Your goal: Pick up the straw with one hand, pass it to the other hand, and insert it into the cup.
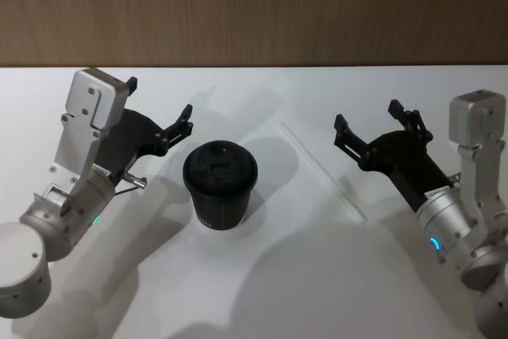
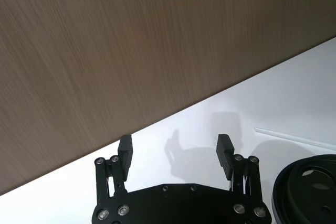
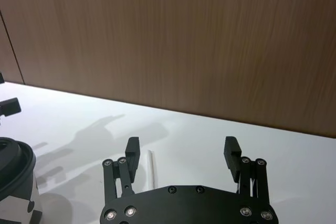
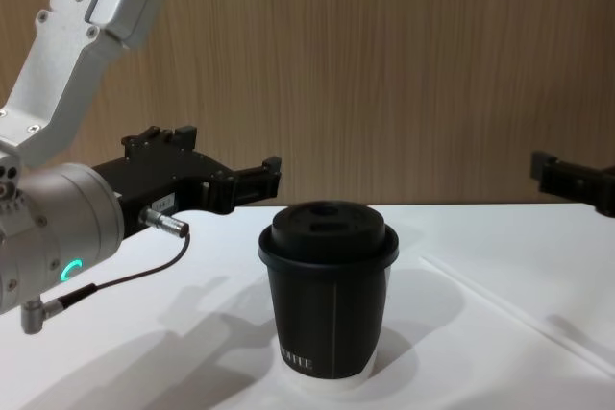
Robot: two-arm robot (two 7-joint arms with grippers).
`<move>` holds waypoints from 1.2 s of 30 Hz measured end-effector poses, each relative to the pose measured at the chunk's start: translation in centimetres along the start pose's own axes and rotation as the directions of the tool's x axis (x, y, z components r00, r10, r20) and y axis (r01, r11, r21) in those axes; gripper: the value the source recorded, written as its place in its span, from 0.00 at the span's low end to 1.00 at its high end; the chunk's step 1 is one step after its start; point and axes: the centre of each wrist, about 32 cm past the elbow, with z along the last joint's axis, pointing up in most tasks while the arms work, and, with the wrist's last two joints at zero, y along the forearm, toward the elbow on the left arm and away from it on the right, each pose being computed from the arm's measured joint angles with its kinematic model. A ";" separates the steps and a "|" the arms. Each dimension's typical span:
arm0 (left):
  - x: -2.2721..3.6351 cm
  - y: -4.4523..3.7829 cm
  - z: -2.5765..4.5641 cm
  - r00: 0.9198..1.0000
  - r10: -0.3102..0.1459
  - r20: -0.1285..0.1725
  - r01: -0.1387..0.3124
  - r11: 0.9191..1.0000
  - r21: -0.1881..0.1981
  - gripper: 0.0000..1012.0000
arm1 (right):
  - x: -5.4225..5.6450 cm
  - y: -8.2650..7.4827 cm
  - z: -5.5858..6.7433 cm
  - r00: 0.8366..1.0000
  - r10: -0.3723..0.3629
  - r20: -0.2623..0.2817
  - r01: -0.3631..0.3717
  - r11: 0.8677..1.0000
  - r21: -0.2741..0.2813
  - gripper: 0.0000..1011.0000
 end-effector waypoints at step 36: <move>0.00 0.00 0.00 1.000 0.000 0.000 0.000 1.000 0.000 0.99 | 5.7 0.0 1.2 0.992 0.110 0.062 -0.084 0.942 -0.324 0.99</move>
